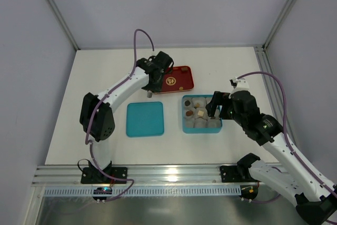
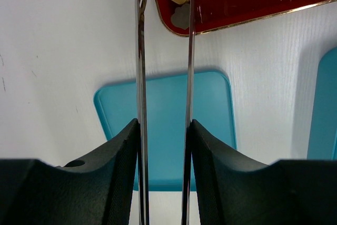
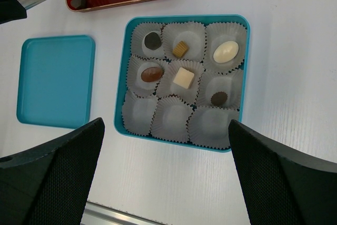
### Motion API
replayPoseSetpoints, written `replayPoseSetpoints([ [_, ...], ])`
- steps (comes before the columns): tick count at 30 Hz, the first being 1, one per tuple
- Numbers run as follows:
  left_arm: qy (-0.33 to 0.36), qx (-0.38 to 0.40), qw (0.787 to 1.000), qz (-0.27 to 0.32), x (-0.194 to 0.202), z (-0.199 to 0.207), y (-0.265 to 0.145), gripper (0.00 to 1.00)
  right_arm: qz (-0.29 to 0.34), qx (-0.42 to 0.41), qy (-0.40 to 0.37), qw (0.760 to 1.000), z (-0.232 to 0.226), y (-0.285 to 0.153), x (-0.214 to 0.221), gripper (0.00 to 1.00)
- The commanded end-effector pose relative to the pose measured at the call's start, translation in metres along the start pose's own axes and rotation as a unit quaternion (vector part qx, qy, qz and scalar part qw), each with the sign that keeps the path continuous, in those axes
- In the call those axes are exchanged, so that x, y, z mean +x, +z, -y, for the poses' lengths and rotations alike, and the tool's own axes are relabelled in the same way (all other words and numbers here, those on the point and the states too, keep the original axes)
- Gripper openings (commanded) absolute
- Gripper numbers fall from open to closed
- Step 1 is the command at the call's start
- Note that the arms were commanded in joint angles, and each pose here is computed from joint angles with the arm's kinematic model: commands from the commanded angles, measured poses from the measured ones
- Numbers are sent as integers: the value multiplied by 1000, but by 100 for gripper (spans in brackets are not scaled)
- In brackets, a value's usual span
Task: Pack the chocolate
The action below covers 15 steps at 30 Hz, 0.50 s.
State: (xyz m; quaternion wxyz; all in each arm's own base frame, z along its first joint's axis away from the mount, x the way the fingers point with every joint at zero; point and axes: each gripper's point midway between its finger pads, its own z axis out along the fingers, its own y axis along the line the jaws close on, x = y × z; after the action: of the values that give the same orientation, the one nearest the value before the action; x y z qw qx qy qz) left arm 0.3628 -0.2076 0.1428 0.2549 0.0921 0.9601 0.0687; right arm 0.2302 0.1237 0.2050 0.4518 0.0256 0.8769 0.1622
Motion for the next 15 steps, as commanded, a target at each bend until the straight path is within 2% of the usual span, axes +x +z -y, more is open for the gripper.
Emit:
replayPoseSetpoints([
  [1, -23, 15, 999, 36, -20, 0, -10, 42, 20, -10, 7, 1000, -4, -2, -9, 100],
  [15, -30, 20, 998, 57, -34, -3, -27, 41, 19, -13, 10, 1000, -6, -1, -9, 100],
])
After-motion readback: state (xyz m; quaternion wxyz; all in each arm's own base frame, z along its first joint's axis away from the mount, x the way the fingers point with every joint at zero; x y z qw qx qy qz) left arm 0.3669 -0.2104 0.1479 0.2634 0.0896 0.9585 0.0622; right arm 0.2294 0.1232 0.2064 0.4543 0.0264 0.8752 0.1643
